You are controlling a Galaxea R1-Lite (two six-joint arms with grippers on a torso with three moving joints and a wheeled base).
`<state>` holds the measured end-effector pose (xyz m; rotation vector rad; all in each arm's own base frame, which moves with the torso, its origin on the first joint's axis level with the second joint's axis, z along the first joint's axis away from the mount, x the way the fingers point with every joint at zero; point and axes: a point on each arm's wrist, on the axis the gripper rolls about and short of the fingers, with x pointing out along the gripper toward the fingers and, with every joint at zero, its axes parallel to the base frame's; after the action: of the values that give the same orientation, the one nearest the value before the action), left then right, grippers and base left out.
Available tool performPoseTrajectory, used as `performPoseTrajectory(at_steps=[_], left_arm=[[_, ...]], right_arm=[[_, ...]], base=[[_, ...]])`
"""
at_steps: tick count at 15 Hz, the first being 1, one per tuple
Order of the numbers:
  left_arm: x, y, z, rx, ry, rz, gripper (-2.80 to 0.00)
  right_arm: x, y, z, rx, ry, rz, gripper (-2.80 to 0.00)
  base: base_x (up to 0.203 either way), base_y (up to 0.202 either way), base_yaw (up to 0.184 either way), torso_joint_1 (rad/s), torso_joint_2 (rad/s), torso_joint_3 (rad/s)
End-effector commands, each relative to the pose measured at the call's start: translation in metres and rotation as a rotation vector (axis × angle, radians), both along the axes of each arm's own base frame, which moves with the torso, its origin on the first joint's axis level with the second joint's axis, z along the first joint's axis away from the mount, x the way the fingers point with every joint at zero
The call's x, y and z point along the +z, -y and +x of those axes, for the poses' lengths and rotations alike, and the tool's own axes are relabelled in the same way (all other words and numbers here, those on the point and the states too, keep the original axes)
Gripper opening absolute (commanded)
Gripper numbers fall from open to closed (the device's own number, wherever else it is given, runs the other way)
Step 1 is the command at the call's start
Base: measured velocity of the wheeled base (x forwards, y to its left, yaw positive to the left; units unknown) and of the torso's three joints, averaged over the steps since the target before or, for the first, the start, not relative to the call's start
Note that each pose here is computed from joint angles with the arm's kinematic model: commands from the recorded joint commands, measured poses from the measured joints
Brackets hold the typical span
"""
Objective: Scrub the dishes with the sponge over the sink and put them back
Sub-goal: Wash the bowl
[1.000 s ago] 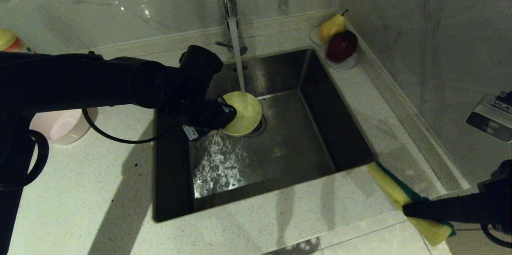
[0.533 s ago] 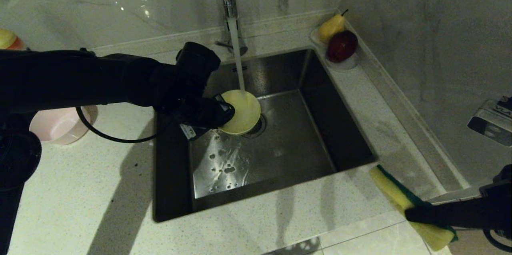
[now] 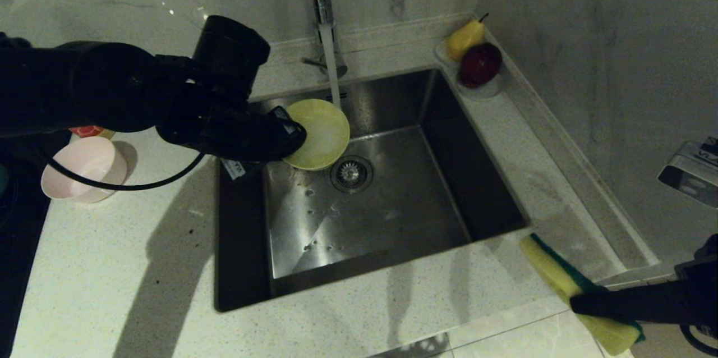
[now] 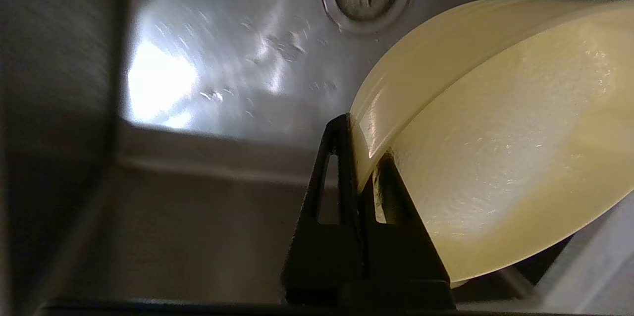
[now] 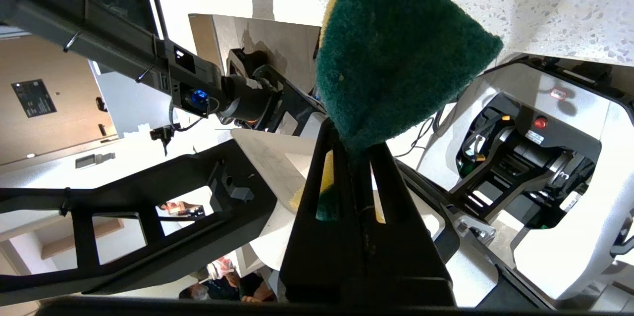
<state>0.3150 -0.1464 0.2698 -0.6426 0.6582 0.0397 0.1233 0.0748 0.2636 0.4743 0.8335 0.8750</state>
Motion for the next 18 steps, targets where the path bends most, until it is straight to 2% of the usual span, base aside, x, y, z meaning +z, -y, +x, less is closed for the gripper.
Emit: performPoseTrajectory(at_steps=[1, 4, 6, 11, 13, 16, 18], left_arm=[[0.016, -0.015, -0.016, 0.041, 0.094, 0.027, -2.8], [0.016, -0.028, -0.022, 0.093, 0.243, 0.123, -2.8], [0.016, -0.036, -0.033, 0.088, 0.342, 0.153, -2.8], [0.025, -0.045, -0.055, 0.046, 0.669, 0.246, -2.8], [0.028, -0.049, -0.065, 0.038, 0.742, 0.274, -2.8], [0.023, -0.052, -0.076, -0.025, 0.823, 0.283, -2.8], [0.02, -0.055, -0.084, -0.068, 0.919, 0.301, -2.8]], right_arm=[[0.001, 0.001, -0.002, 0.001, 0.0, 0.006, -2.8], [0.001, 0.001, -0.003, 0.005, -0.001, 0.007, -2.8], [0.001, 0.001, -0.003, 0.006, -0.001, 0.007, -2.8], [0.003, -0.001, -0.002, 0.016, 0.006, 0.009, -2.8], [0.0, -0.002, 0.0, 0.02, -0.006, 0.003, -2.8], [-0.003, -0.004, 0.004, 0.022, -0.022, -0.004, -2.8], [-0.005, -0.005, 0.006, 0.023, -0.023, -0.003, -2.8]], base=[[0.0, 0.0, 0.0, 0.0, 0.0, 0.0], [0.0, 0.0, 0.0, 0.0, 0.0, 0.0], [0.0, 0.0, 0.0, 0.0, 0.0, 0.0], [0.0, 0.0, 0.0, 0.0, 0.0, 0.0], [0.0, 0.0, 0.0, 0.0, 0.0, 0.0], [0.0, 0.0, 0.0, 0.0, 0.0, 0.0], [0.0, 0.0, 0.0, 0.0, 0.0, 0.0]])
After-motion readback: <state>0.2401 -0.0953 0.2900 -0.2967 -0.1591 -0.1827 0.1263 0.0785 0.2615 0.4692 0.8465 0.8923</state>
